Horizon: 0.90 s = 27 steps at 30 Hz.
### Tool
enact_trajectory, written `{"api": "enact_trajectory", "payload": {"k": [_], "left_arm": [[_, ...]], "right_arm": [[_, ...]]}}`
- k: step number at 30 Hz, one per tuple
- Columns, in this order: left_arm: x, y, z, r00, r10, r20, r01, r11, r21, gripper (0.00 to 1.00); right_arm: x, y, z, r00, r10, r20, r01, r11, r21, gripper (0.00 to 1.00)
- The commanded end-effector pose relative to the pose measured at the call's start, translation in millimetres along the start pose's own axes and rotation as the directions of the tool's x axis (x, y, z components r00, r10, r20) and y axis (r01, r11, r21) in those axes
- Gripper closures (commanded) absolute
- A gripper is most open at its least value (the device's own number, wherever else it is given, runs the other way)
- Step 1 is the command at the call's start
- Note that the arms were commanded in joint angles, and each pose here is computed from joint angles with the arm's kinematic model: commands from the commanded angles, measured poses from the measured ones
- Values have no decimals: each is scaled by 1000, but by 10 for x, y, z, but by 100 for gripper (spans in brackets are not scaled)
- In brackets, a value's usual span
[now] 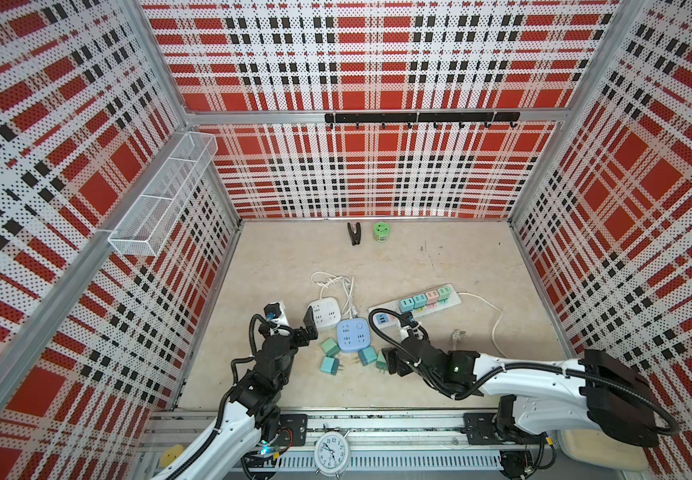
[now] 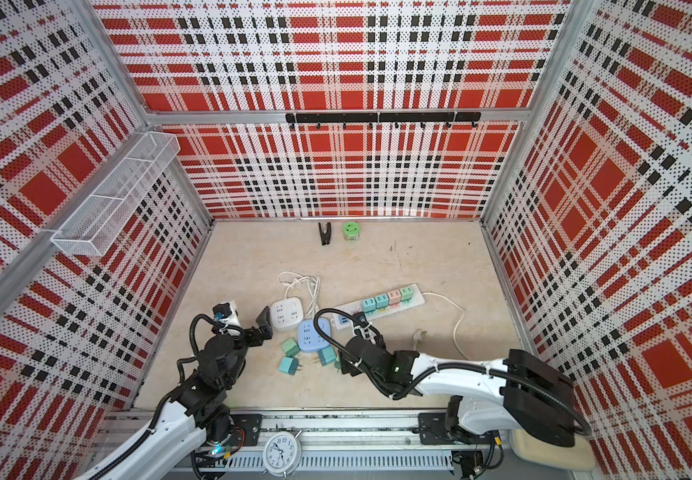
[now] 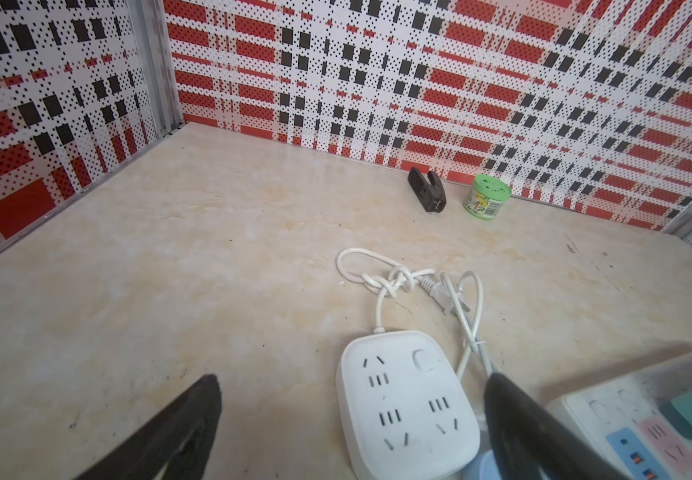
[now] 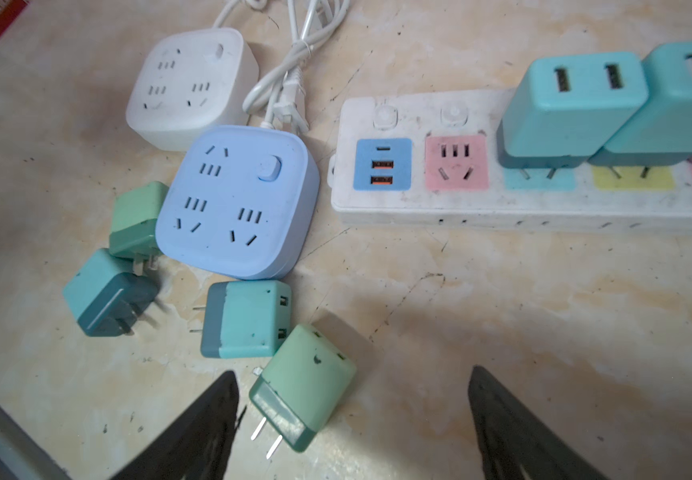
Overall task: Insert the plug
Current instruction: 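Lower the right gripper and close it on a light green adapter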
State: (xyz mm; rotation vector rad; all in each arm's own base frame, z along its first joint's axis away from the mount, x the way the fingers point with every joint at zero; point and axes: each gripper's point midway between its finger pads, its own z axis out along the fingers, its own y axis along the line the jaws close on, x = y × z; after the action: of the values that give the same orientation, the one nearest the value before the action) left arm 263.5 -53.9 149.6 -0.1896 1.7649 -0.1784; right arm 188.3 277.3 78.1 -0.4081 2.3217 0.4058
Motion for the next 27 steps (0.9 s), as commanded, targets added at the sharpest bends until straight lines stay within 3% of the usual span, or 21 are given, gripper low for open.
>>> {"api": "enact_trajectory", "payload": {"k": [1, 7, 16, 22, 27], "left_arm": [[-4, 29, -5, 999, -46, 12, 46, 999, -4, 1], [1, 24, 1, 999, -48, 7, 48, 999, 0, 0], [10, 27, 9, 999, -49, 2, 49, 999, -2, 0], [6, 25, 10, 999, -51, 3, 51, 999, -1, 0], [19, 23, 16, 999, -48, -3, 48, 999, -1, 0]], "right_arm": [[6, 135, 84, 1000, 22, 1, -22, 1000, 8, 14], [185, 299, 285, 998, 12, -68, -12, 1000, 5, 22], [241, 245, 293, 997, -13, -72, 18, 997, 69, 22], [300, 101, 269, 996, -20, -82, 30, 992, 120, 39], [317, -14, 202, 998, 0, -62, 9, 990, 138, 39]]}}
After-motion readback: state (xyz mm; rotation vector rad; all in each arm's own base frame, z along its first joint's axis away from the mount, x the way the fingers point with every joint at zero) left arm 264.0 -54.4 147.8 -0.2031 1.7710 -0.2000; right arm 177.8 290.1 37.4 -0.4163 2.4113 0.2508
